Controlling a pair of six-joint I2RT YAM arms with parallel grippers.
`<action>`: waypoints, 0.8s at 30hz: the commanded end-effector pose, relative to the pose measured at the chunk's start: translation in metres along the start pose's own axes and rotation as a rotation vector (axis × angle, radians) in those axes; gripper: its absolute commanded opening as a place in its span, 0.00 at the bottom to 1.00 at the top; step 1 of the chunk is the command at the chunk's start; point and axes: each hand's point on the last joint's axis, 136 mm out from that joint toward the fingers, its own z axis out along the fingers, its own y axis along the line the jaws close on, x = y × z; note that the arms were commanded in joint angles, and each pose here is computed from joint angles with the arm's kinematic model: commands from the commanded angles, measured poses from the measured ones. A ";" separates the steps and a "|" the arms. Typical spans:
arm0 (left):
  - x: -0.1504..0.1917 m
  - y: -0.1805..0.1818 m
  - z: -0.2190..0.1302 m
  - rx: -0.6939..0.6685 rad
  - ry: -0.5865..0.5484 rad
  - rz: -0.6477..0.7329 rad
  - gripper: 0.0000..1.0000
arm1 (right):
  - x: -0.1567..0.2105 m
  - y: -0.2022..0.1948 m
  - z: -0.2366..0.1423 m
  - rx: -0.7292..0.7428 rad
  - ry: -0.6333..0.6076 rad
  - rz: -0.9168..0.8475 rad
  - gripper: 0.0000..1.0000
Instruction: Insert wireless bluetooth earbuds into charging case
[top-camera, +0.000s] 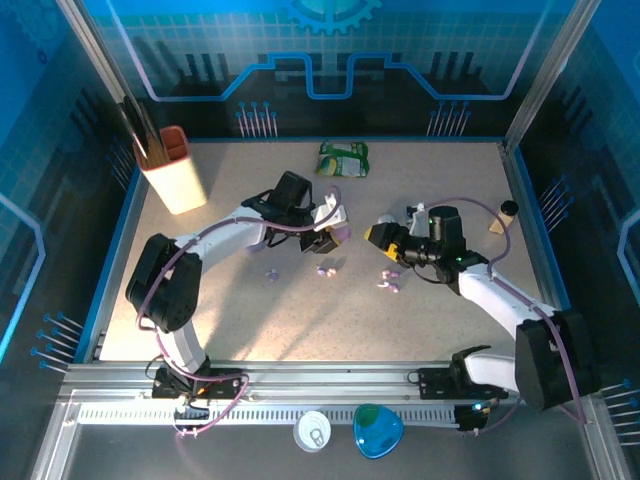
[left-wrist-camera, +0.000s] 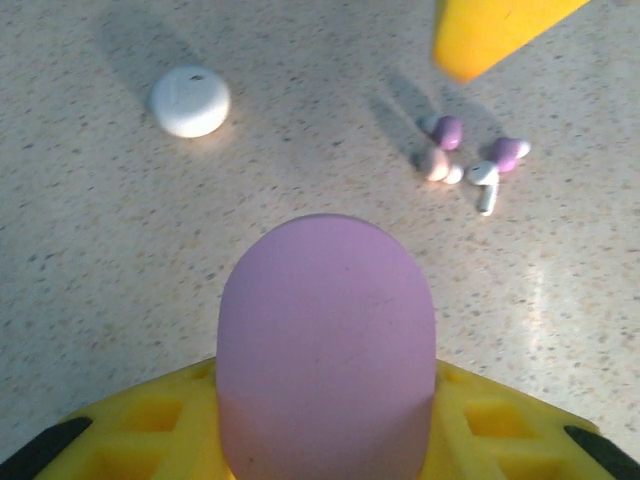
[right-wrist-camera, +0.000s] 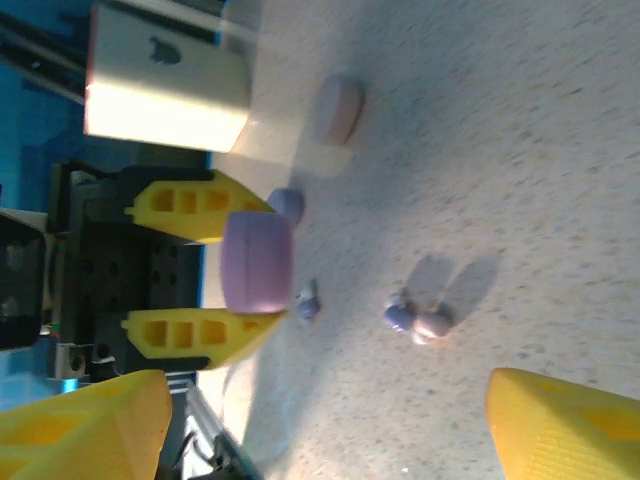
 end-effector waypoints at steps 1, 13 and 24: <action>-0.022 -0.019 -0.006 0.049 -0.071 0.033 0.39 | 0.009 0.037 0.009 -0.161 0.074 -0.016 0.78; -0.029 -0.037 -0.008 0.078 -0.068 0.079 0.39 | 0.010 0.026 0.028 -0.156 0.078 0.097 0.58; -0.029 -0.036 -0.006 0.067 -0.065 0.084 0.38 | 0.012 0.024 0.034 -0.191 0.106 0.165 0.31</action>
